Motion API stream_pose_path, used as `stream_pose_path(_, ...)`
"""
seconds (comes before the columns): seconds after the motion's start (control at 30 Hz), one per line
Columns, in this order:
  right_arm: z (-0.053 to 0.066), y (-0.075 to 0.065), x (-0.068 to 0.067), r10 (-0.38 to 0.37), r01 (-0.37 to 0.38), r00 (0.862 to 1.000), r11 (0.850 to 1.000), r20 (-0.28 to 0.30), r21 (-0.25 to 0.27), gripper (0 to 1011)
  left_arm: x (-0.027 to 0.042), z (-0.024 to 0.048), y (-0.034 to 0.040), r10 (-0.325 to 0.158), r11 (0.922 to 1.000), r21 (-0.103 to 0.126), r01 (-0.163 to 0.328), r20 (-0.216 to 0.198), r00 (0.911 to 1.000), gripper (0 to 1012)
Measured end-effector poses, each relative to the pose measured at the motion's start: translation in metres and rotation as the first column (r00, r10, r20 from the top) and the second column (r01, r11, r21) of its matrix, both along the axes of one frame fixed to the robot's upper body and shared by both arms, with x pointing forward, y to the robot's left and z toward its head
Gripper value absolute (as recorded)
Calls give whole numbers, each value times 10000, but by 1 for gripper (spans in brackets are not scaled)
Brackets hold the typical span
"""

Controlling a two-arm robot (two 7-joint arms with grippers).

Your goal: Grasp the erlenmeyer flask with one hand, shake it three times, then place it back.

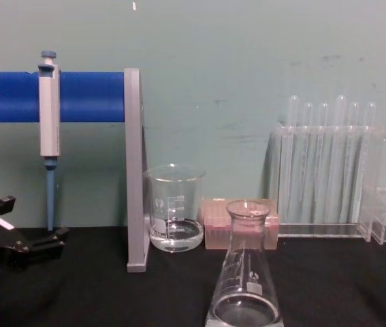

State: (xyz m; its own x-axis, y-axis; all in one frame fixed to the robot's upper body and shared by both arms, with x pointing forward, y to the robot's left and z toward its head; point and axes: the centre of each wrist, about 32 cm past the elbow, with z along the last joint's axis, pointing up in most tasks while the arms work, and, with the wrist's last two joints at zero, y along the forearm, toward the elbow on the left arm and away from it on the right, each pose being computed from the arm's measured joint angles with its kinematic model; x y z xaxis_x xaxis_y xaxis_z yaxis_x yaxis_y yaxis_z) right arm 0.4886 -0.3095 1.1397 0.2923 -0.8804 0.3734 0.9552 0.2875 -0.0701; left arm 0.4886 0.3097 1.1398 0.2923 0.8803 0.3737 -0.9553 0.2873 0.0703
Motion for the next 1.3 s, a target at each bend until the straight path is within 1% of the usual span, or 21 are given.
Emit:
stream_pose_path(0.97, 4, -4, 3, -4, 4, 10000, 10000, 5, 10, 1002, 0, 0, 0, 0, 10000, 0, 0, 0, 10000, 1001)
stream_pose_path(1.23, -2, -18, 14, 138, -134, 9998, 9994, -127, 320, 1002, 0, 0, 0, 0, 10000, 0, 0, 0, 10000, 1001)
stream_pose_path(1.3, 3, -26, 13, 231, -220, 9995, 9984, -209, 516, 1002, 0, 0, 0, -1, 10000, 0, 1, 0, 10000, 1001)
